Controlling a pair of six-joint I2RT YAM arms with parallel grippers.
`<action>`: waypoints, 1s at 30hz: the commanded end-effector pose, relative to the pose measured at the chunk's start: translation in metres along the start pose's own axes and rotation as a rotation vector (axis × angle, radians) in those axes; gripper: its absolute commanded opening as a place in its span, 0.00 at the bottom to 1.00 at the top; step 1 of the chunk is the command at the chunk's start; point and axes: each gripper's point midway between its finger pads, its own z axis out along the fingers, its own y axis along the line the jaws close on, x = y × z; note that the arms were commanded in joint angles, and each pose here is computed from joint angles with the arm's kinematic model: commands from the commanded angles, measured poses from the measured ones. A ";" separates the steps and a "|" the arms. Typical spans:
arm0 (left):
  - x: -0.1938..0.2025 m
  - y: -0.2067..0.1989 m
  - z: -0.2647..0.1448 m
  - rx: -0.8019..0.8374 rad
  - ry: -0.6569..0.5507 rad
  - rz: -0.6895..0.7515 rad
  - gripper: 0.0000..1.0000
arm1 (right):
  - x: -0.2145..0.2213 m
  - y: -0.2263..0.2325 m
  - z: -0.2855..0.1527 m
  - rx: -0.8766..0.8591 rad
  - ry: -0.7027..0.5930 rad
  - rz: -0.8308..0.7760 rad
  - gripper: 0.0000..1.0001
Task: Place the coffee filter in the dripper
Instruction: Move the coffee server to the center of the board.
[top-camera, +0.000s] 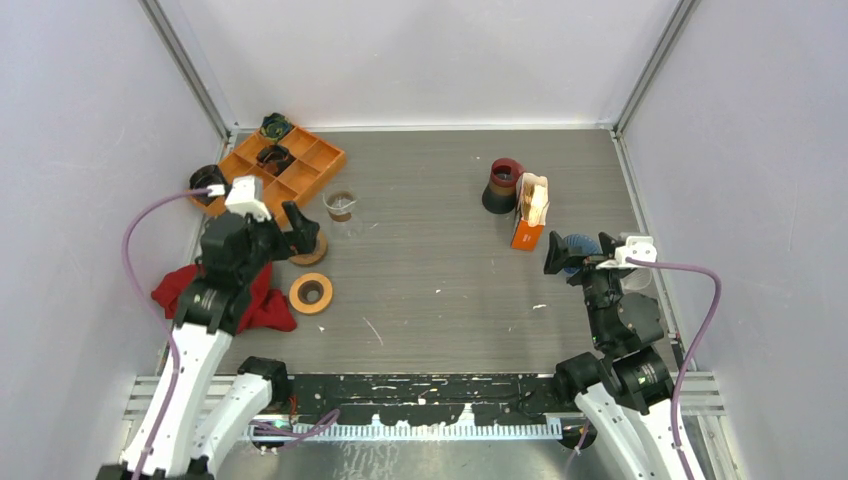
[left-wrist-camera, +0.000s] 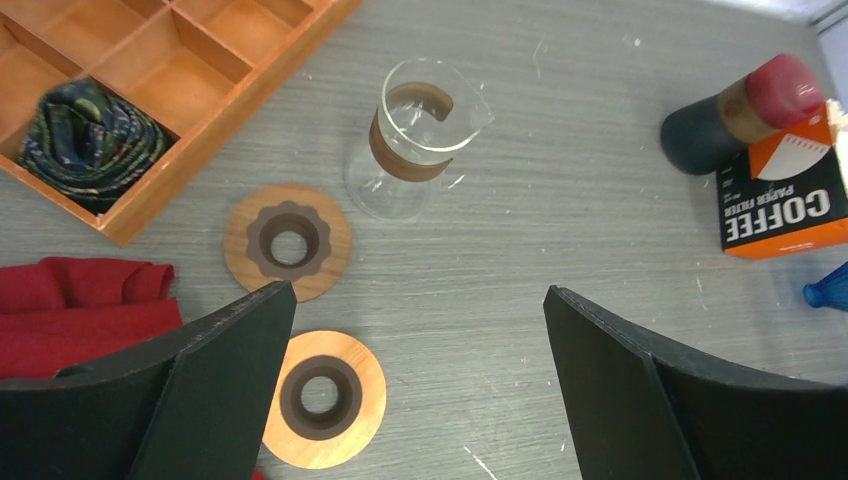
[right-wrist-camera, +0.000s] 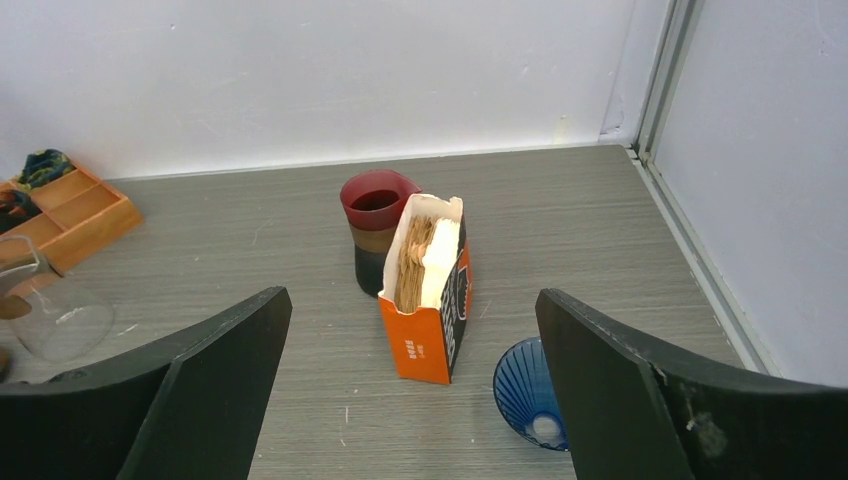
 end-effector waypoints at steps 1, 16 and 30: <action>-0.008 -0.008 0.017 0.015 0.093 0.031 0.99 | -0.027 0.005 -0.004 -0.033 -0.096 0.027 1.00; -0.009 0.001 0.103 0.083 0.431 0.031 0.83 | -0.029 0.008 -0.006 -0.060 -0.112 0.032 1.00; 0.006 0.013 0.164 0.080 0.570 0.004 0.59 | -0.029 0.007 -0.007 -0.053 -0.113 0.028 1.00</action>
